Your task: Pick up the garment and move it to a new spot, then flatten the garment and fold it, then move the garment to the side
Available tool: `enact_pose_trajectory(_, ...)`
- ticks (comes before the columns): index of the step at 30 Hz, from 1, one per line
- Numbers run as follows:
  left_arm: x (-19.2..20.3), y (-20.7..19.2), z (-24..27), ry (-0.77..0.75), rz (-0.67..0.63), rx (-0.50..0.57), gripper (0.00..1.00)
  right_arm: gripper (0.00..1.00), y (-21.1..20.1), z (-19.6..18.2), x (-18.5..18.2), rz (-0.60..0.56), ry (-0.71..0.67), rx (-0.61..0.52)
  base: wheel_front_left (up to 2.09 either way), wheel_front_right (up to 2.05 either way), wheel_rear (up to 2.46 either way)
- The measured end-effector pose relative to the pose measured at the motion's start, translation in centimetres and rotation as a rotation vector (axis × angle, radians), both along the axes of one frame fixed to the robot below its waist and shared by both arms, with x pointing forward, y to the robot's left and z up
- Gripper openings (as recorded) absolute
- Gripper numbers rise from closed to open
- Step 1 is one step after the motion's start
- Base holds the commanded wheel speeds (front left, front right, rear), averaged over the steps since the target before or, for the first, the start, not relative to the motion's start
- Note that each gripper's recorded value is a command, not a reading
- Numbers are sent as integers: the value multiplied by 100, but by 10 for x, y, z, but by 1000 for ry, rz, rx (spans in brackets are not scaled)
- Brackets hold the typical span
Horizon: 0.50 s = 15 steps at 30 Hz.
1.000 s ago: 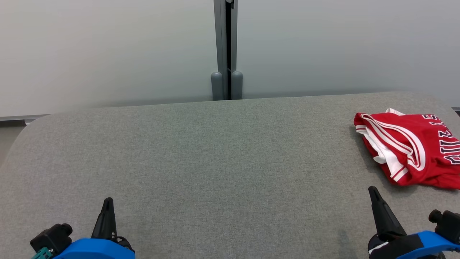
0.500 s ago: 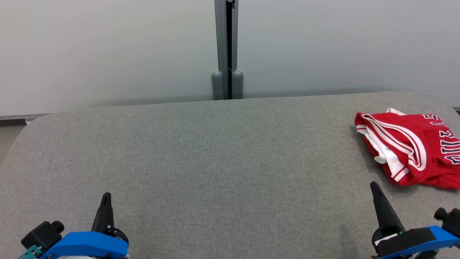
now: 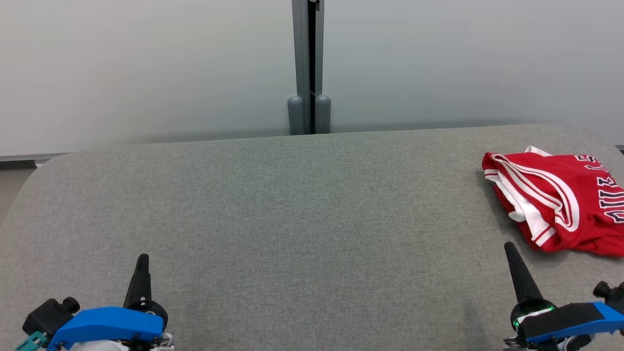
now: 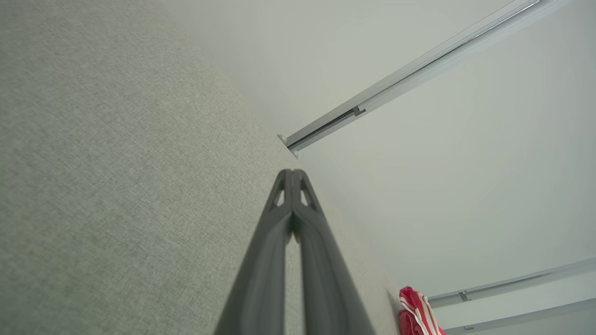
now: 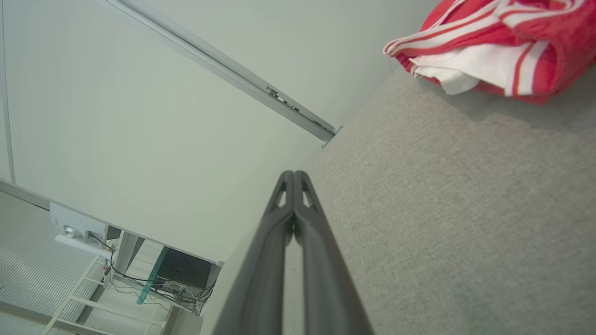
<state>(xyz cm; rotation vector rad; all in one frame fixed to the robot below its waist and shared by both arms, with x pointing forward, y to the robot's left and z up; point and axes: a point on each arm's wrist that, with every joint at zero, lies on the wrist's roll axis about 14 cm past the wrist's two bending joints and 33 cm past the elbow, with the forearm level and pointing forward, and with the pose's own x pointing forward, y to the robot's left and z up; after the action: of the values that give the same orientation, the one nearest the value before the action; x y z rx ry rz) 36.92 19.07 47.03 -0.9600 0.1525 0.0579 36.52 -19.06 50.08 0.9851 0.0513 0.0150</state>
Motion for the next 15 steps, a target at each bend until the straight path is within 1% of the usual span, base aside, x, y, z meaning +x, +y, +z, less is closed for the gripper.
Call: enact_pose_trajectory(15,6,1,8,-24,21,-169,0,0,-2,0,5,-15,1,160,0,0,0)
